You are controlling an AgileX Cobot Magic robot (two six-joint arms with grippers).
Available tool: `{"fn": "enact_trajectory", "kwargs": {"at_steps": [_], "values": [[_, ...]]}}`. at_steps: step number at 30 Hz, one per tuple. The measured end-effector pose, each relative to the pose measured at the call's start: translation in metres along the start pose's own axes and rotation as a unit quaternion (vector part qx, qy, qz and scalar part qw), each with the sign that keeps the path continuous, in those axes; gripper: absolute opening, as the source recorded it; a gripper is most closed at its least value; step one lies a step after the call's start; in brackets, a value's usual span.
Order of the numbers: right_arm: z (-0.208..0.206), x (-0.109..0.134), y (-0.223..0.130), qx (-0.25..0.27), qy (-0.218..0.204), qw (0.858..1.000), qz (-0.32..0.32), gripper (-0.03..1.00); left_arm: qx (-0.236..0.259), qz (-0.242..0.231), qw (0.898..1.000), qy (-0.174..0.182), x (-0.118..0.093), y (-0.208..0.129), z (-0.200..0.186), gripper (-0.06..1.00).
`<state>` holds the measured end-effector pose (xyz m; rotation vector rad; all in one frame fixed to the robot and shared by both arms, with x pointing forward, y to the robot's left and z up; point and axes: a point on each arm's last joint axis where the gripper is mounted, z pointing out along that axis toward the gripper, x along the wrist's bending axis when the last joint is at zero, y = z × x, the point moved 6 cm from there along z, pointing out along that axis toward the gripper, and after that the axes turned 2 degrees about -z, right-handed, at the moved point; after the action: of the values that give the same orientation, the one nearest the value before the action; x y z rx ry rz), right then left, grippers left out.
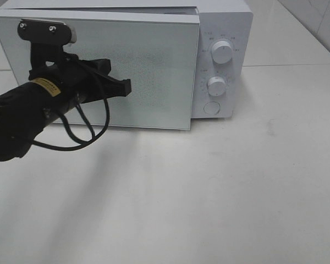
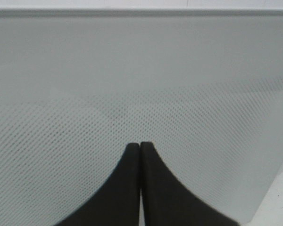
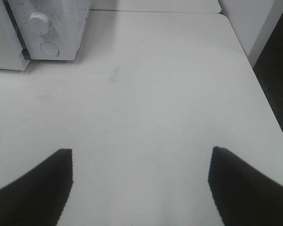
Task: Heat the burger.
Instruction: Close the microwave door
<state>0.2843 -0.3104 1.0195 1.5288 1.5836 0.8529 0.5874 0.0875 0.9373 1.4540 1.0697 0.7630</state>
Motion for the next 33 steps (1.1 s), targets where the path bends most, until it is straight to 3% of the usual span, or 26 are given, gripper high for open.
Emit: {"fn": "enact_trajectory", "kwargs": {"at_steps": [7, 16, 25, 33], "values": [[0.0, 0.0, 0.0, 0.0, 0.0, 1.0, 0.0, 0.76, -0.001, -0.014, 1.0, 0.011, -0.017, 0.006, 0.026, 0.0], [0.0, 0.0, 0.0, 0.0, 0.0, 1.0, 0.0, 0.76, 0.025, -0.019, 0.999, -0.012, -0.041, 0.004, 0.051, 0.0], [0.0, 0.0, 0.0, 0.0, 0.0, 1.0, 0.0, 0.76, 0.031, -0.018, 0.999, -0.013, -0.05, 0.007, 0.069, 0.0], [0.0, 0.0, 0.0, 0.0, 0.0, 1.0, 0.0, 0.76, 0.065, -0.005, 0.998, -0.021, -0.061, 0.001, 0.078, 0.0]]}}
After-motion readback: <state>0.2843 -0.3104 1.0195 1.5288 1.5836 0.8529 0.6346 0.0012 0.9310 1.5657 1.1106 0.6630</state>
